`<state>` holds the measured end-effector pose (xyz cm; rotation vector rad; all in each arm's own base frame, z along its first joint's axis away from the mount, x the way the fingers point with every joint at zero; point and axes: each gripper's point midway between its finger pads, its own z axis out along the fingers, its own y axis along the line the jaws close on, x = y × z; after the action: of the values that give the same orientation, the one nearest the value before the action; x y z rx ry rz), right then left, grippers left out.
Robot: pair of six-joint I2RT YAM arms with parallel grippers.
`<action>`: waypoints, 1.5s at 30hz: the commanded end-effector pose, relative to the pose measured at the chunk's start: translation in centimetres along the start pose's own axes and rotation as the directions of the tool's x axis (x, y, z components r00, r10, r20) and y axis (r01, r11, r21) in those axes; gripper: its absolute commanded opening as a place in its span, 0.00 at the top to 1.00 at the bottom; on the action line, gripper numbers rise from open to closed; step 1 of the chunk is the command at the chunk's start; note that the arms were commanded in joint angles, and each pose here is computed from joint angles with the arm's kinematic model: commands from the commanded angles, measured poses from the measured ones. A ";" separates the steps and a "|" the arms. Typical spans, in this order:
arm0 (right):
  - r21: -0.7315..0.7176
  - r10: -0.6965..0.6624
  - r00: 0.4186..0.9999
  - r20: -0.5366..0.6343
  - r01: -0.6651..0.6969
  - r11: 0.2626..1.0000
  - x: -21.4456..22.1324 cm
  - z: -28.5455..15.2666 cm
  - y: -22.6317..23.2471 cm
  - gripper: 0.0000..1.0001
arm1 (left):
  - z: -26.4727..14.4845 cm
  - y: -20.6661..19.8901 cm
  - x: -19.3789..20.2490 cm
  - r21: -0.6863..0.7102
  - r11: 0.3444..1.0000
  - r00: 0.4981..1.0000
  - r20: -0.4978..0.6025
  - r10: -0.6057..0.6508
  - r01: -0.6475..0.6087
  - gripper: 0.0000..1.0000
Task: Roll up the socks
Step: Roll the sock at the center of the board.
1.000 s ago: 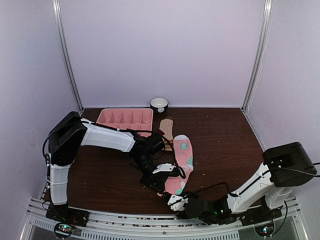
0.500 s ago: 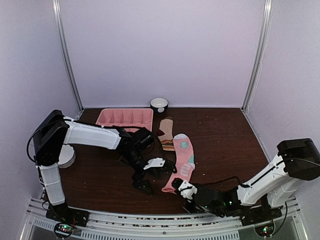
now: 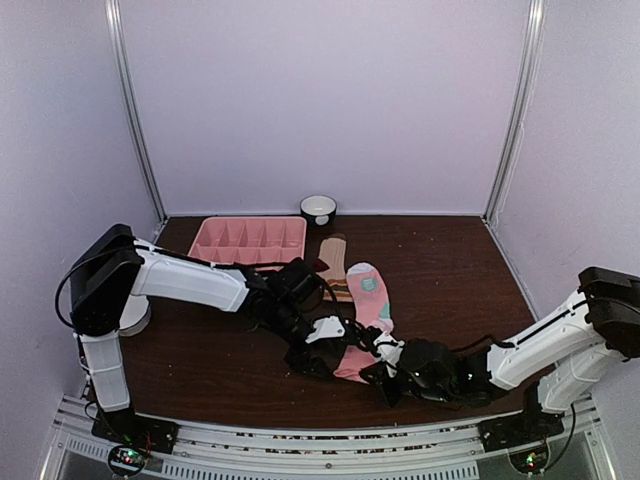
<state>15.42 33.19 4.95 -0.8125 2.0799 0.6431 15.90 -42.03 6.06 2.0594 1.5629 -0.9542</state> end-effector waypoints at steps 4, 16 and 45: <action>-0.051 0.047 0.996 -0.081 -0.051 0.997 0.7 -1.0 0.2 1.00 | 0.8 0.9 -1.7 0.025 1.000 0.999 0.041 0.011 -0.012 0.53; -0.052 0.090 0.985 -0.145 -0.098 0.994 2.1 -0.4 -0.5 1.00 | -2.7 13.6 -4.2 -0.270 0.927 0.957 0.200 -0.212 0.262 0.26; -0.163 -0.163 0.978 -0.130 0.141 0.977 2.2 2.4 0.2 1.00 | -1.7 20.2 5.2 -0.600 0.770 0.946 -0.068 -0.318 0.216 0.23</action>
<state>14.86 33.88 2.74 -1.0670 2.0931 0.6915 32.19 -48.88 2.45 1.6026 1.8619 -0.5183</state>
